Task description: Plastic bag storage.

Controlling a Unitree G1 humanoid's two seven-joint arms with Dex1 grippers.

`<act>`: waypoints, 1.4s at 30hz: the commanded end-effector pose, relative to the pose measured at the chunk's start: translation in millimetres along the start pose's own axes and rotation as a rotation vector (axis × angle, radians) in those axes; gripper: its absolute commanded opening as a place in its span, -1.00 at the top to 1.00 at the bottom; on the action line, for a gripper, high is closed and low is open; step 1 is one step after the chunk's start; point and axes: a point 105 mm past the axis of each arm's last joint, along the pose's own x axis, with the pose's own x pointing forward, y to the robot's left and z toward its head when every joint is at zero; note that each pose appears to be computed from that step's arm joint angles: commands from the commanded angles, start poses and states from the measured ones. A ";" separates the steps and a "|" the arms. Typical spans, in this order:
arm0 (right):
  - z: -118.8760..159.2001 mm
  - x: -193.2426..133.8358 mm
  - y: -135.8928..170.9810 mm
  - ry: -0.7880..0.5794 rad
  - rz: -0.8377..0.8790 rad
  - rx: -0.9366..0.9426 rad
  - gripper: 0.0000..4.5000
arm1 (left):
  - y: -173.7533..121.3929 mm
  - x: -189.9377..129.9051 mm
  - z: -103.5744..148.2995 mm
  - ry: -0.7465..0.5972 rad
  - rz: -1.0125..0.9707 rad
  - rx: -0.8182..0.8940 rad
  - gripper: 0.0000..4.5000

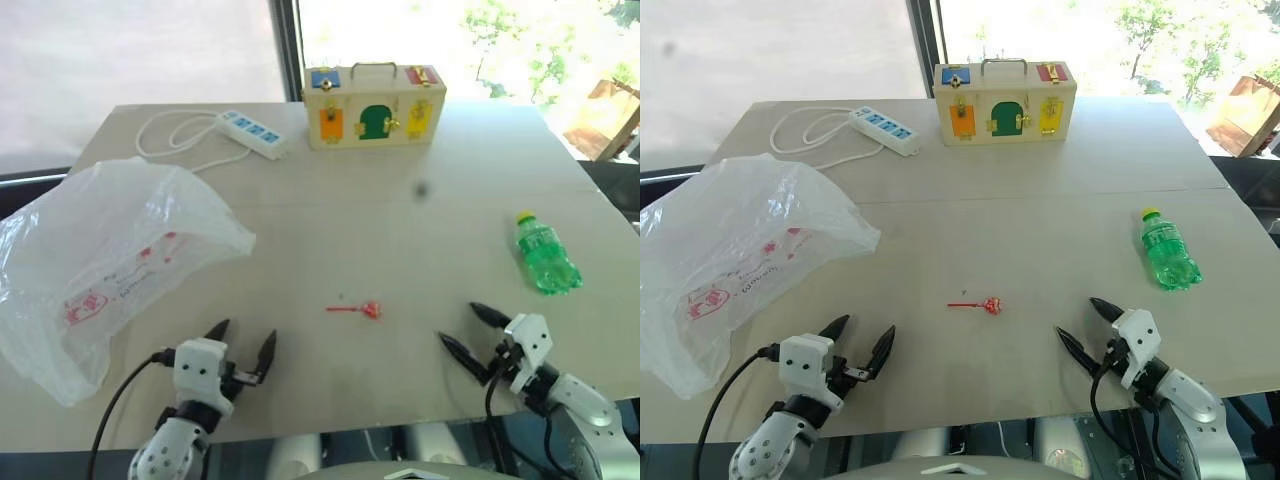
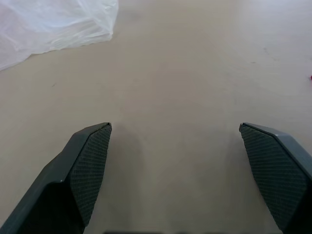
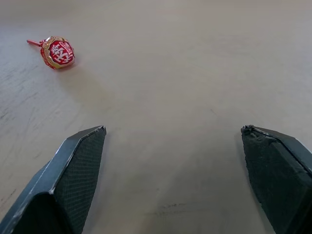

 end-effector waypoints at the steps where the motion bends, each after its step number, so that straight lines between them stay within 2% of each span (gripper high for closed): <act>1: 7.1 10.9 -2.0 -0.024 0.054 -0.022 -1.00 | 9.3 -13.7 21.7 -0.072 0.147 0.004 -0.98; 8: 14.6 45.3 -10.8 -0.037 0.206 -0.054 -1.00 | 8.2 -49.4 37.2 -0.123 0.426 -0.005 -0.98; 15: 23.8 88.4 -12.1 -0.035 0.411 -0.069 -1.00 | 38.9 -116.0 37.2 -0.089 0.905 0.005 -0.98; 17: 24.4 97.8 -8.7 -0.038 0.449 -0.061 -1.00 | 49.8 -128.2 34.5 -0.083 0.982 0.013 -0.98; 22: 28.3 109.5 2.2 -0.070 0.504 -0.039 -1.00 | 67.3 -142.1 32.3 -0.085 1.085 0.012 -0.98; 30: 45.3 96.7 18.3 -0.155 0.659 -0.023 -1.00 | 88.5 -164.0 19.2 -0.082 1.210 -0.042 -0.98; 37: 76.3 78.1 17.8 -0.195 0.856 -0.085 -1.00 | 112.4 -157.8 9.5 -0.084 1.189 -0.057 -0.98; 42: 78.8 71.8 25.7 -0.192 0.947 -0.180 -1.00 | 121.1 -151.4 6.3 -0.081 1.172 -0.076 -0.98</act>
